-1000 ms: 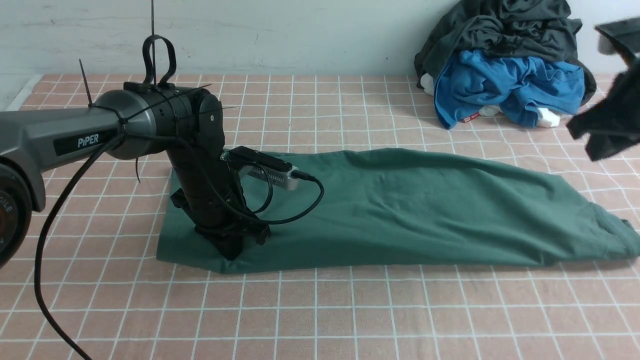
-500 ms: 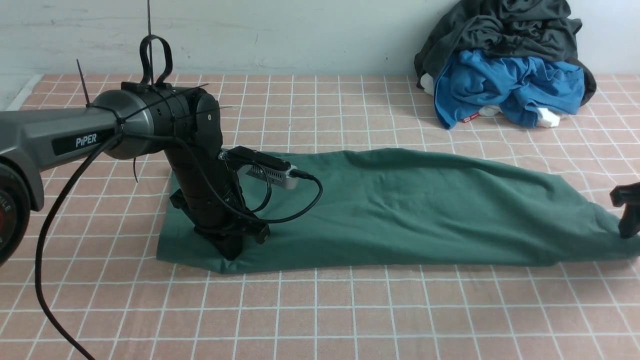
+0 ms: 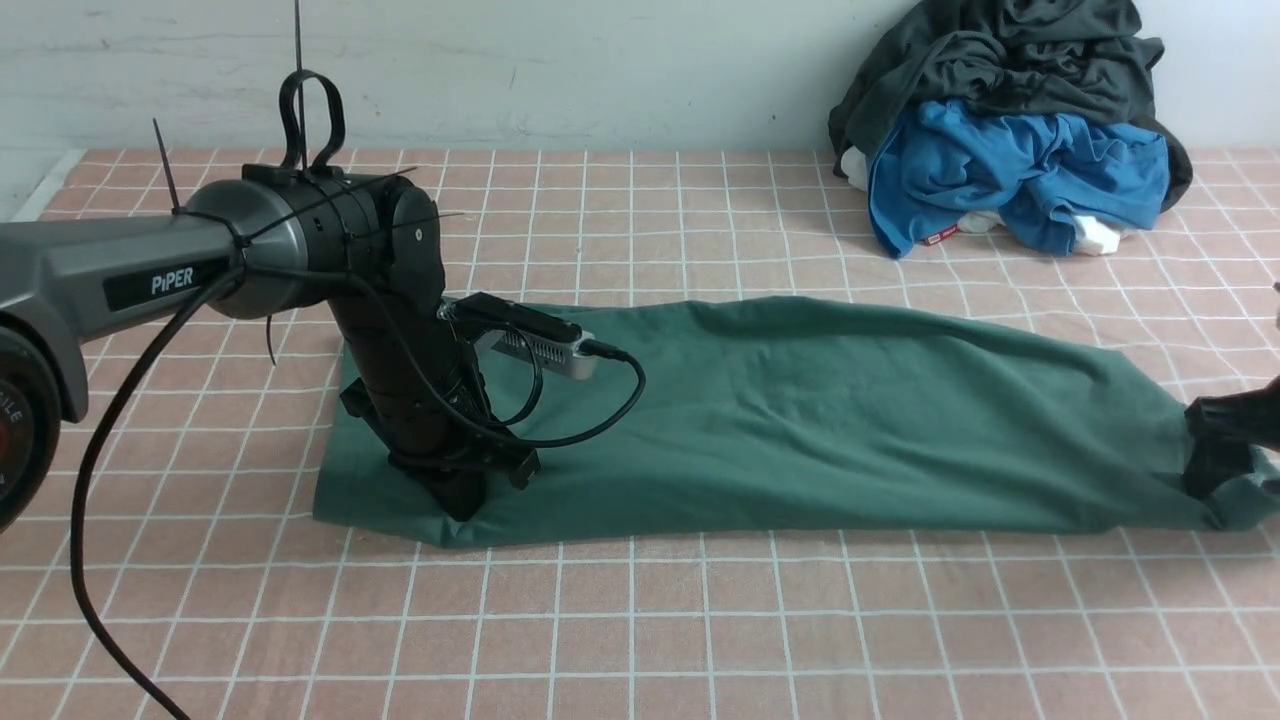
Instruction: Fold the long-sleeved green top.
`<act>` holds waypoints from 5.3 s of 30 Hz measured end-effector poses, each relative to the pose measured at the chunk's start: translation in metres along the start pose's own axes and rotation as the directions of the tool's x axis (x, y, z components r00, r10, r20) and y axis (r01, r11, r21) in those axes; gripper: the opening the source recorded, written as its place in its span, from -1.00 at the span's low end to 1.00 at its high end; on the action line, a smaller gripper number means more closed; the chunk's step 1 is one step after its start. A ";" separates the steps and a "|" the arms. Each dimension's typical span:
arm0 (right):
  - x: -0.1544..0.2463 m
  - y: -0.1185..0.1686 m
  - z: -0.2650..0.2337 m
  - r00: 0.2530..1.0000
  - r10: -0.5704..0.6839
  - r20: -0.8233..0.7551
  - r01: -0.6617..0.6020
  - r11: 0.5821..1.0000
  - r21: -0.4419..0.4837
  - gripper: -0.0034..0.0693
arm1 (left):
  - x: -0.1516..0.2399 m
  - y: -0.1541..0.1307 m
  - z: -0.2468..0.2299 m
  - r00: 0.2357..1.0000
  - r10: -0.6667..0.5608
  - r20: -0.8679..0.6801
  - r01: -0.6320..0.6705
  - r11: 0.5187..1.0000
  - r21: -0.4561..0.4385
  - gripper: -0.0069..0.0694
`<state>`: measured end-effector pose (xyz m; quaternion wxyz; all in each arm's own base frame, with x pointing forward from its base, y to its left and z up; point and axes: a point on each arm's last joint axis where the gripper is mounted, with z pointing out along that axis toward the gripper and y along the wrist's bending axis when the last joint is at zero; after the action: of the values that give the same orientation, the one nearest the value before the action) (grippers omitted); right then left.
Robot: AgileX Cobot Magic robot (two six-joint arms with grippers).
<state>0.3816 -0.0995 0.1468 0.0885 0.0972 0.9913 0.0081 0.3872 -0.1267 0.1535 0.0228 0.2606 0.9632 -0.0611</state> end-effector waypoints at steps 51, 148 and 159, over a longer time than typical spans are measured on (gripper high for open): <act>0.065 0.417 -0.101 0.548 -0.693 0.469 0.826 0.537 -0.172 -0.77 | 0.149 -0.062 -0.286 0.814 0.130 0.566 0.017 0.969 -0.247 -0.83; 0.302 0.084 -0.263 0.006 -0.109 0.994 0.716 0.694 0.071 -0.94 | 0.375 -0.098 -0.164 0.361 0.124 0.924 0.216 0.953 -0.213 -0.83; 0.320 0.049 -0.125 0.242 0.099 0.965 0.327 0.928 -0.177 -0.94 | 0.375 -0.098 -0.164 0.361 0.124 0.924 0.216 0.953 -0.213 -0.83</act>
<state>0.0603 0.0109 0.2162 0.6913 -0.0094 0.7136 0.1130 0.0125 -0.0021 0.2985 0.5999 0.1462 0.7849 -0.0520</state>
